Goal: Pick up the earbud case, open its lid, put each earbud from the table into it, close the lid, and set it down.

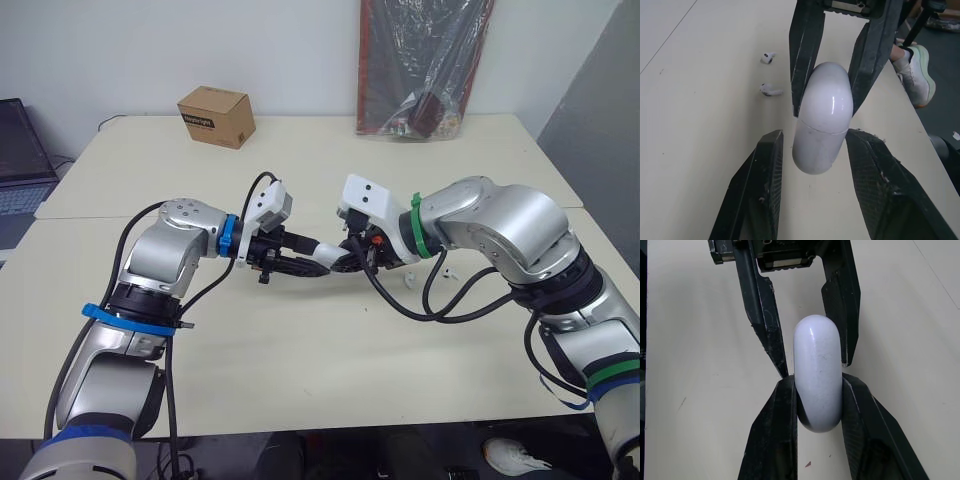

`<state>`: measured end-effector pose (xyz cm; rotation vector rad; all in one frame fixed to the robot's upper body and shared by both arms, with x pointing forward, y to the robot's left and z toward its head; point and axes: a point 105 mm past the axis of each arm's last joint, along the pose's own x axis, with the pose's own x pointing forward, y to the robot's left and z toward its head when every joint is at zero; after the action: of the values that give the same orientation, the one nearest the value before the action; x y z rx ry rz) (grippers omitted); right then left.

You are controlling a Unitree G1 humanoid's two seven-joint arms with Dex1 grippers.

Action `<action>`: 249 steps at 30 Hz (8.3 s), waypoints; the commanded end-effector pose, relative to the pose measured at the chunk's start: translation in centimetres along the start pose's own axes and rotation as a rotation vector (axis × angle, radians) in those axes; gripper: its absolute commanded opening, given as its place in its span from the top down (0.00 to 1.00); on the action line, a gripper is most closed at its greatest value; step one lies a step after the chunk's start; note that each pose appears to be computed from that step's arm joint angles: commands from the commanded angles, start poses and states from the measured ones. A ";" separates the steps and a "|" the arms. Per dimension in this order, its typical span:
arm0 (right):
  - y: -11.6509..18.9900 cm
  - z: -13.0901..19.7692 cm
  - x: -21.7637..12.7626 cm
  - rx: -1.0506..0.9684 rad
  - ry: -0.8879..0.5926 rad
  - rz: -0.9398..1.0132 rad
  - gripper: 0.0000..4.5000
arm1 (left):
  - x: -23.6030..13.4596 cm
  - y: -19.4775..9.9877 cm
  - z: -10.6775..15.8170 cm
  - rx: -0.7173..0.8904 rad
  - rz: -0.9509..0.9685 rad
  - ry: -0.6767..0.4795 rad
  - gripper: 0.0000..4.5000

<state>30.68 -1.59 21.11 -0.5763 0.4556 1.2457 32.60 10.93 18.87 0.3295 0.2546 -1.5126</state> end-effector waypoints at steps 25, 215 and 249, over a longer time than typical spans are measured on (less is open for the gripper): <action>0.6 1.5 -0.6 -0.059 -0.078 0.029 0.29 | -0.7 0.2 1.6 0.087 0.036 -0.058 0.82; 1.7 -15.3 -5.4 0.297 0.577 -0.155 0.29 | -0.8 -1.8 -0.7 0.057 0.065 -0.362 0.82; 3.6 -16.0 -4.6 0.436 0.519 -0.299 0.29 | 0.0 -2.8 -0.8 0.019 0.042 -0.368 0.82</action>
<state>25.71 -14.52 10.48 -0.5641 1.0214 0.6779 30.38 11.52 16.99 0.0646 -0.0082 -1.4755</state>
